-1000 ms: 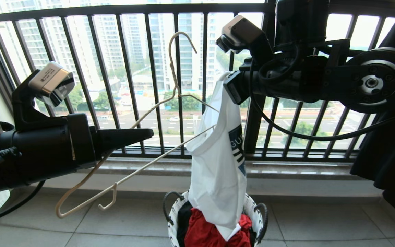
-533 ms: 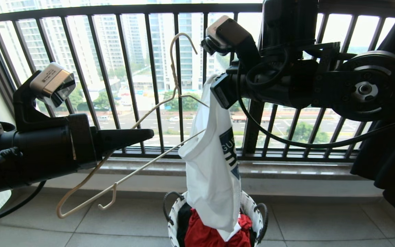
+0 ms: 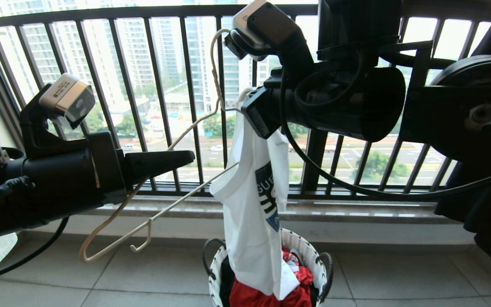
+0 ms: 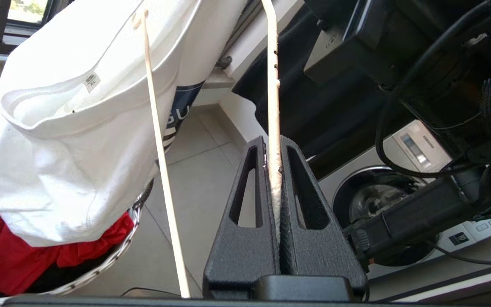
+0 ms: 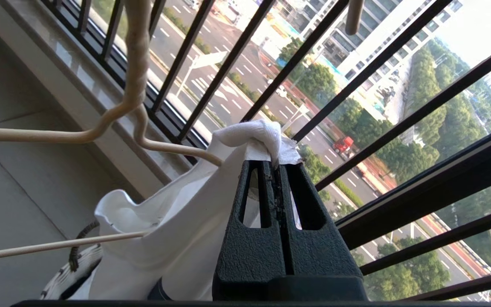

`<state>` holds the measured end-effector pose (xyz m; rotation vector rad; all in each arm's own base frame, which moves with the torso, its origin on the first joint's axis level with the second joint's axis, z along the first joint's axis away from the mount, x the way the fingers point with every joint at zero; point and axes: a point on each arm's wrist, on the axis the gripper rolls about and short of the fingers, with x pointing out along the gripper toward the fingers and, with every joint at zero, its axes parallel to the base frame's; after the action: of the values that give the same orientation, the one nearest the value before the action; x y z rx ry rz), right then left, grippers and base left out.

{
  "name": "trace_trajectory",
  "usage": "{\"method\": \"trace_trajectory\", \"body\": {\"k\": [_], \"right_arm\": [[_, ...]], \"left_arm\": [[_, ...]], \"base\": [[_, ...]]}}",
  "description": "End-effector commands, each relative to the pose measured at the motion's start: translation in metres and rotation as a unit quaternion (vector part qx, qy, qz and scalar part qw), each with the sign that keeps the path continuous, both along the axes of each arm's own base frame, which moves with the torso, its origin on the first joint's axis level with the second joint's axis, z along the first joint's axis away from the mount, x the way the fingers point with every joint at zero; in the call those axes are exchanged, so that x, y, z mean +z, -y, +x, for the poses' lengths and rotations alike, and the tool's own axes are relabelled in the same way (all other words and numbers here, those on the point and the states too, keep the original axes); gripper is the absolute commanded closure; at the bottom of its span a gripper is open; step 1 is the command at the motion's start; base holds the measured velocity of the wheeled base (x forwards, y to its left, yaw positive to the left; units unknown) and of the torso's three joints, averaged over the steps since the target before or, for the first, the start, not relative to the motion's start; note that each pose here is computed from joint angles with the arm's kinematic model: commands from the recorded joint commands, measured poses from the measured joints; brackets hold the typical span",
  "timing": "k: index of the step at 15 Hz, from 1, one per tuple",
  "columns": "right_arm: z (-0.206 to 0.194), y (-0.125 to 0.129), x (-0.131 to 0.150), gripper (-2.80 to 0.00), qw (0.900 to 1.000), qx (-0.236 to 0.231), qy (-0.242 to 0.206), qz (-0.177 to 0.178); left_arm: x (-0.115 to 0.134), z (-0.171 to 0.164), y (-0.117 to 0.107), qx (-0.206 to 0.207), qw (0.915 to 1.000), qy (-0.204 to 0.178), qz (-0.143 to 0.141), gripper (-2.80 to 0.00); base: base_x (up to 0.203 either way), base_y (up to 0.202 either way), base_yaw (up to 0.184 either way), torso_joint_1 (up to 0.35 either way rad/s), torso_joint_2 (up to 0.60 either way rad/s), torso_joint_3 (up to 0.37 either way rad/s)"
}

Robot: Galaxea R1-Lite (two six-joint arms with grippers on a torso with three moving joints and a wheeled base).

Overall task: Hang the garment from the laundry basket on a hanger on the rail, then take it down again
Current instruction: Hang the clothes on the clothes rack

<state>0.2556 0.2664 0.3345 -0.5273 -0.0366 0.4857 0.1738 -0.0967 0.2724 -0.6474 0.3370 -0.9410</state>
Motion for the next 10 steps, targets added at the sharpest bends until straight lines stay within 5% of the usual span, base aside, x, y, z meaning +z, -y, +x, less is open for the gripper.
{"method": "trace_trajectory", "body": {"k": [1, 10], "right_arm": [[-0.011, -0.006, 0.004, 0.00, 1.000, 0.013, 0.005, 0.003], [-0.033, -0.024, 0.011, 0.00, 0.999, 0.028, 0.027, 0.025]], "left_arm": [[-0.004, 0.003, 0.002, -0.001, 0.9999, 0.001, -0.011, 0.00], [-0.005, 0.016, 0.005, 0.050, 0.9982, -0.014, -0.031, 0.00]], "base": [[0.000, 0.000, 0.000, 0.000, 0.00, 0.000], [0.000, 0.000, 0.000, 0.000, 0.00, 0.000]]}}
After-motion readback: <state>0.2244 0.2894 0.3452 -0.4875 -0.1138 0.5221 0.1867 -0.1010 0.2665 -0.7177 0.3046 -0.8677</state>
